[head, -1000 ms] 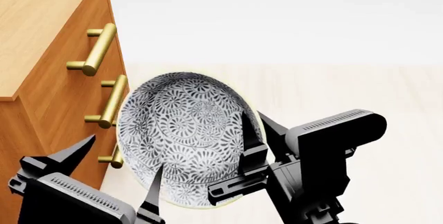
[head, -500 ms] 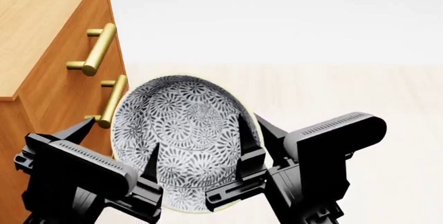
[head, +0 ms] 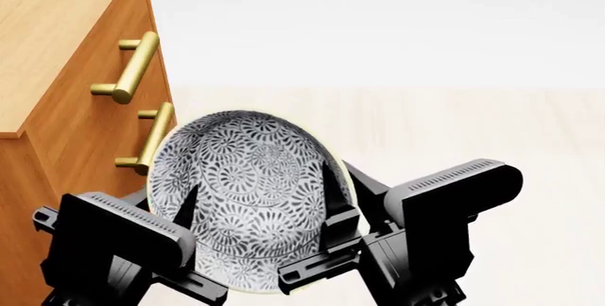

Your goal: Put the bowl on top of the cabinet.

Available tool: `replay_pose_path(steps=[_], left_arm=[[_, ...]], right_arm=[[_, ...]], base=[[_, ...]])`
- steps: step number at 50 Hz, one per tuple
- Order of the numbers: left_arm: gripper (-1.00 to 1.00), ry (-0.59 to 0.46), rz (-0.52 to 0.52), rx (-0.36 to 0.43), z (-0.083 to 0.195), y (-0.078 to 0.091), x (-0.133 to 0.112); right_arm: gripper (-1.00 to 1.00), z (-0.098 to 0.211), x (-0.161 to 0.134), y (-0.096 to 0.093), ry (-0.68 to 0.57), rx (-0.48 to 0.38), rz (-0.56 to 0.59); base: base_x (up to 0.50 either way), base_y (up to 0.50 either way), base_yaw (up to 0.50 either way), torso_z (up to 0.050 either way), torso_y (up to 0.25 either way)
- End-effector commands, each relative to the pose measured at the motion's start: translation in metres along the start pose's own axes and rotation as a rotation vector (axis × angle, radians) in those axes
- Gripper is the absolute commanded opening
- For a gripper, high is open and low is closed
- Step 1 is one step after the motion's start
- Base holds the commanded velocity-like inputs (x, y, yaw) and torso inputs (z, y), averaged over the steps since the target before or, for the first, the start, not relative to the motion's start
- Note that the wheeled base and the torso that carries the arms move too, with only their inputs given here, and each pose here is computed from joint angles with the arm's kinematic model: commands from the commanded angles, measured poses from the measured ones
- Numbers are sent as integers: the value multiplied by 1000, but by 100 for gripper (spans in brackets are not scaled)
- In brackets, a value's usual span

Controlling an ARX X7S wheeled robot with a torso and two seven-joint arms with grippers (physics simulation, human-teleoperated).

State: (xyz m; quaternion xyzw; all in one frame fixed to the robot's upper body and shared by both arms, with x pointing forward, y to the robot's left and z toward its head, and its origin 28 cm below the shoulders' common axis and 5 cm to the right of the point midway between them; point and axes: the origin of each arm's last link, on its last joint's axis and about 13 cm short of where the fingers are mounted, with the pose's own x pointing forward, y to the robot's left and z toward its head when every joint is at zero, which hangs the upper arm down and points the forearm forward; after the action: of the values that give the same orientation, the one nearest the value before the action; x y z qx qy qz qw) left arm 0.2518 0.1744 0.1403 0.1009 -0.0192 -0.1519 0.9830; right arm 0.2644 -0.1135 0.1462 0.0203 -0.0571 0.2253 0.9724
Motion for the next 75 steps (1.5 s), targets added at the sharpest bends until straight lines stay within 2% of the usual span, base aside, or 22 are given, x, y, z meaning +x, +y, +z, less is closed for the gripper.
replay_pose_path(steps=[1, 11, 21, 22, 24, 31, 36, 51, 60, 63, 69, 75], left_arm=[[-100, 5, 45, 21, -4, 5, 1], [-100, 4, 42, 21, -2, 4, 2], [-100, -31, 34, 25, 15, 1, 5], [-100, -33, 34, 25, 16, 1, 6], [-100, -37, -8, -10, 22, 0, 8], [-100, -38, -4, 18, 33, -4, 21], [-100, -25, -21, 4, 35, -5, 26], [-100, -23, -47, 8, 40, -5, 32], [-100, -18, -17, 25, 39, -4, 40], [-100, -20, -18, 5, 40, -3, 43], [-100, -17, -18, 53, 40, -5, 50], [-100, 36, 44, 80, 42, -3, 62]], right_arm=[[-100, 3, 1, -2, -19, -20, -14], [-100, 3, 2, -3, -11, -19, -25], [-100, 4, 0, -4, 10, -7, -33], [100, 4, 0, -4, 12, -9, -34], [100, 2, 0, -5, 20, -10, -39], [100, 4, -3, -7, 21, 10, -41], [100, 0, -5, -11, 25, 27, -51], [100, -6, -11, -18, 19, 48, -74], [100, -10, -19, -25, 1, 74, -104], [100, -12, -22, -25, -4, 78, -101], [100, -20, -38, -26, -66, 133, -119], [100, -30, -55, -25, -109, 151, -136]], base=[[0, 0, 0, 0, 0], [0, 0, 0, 0, 1], [0, 0, 0, 0, 0], [0, 0, 0, 0, 0], [0, 0, 0, 0, 0], [0, 0, 0, 0, 0], [0, 0, 0, 0, 2], [0, 0, 0, 0, 0], [0, 0, 0, 1, 1], [0, 0, 0, 0, 0], [0, 0, 0, 0, 0], [0, 0, 0, 0, 0]])
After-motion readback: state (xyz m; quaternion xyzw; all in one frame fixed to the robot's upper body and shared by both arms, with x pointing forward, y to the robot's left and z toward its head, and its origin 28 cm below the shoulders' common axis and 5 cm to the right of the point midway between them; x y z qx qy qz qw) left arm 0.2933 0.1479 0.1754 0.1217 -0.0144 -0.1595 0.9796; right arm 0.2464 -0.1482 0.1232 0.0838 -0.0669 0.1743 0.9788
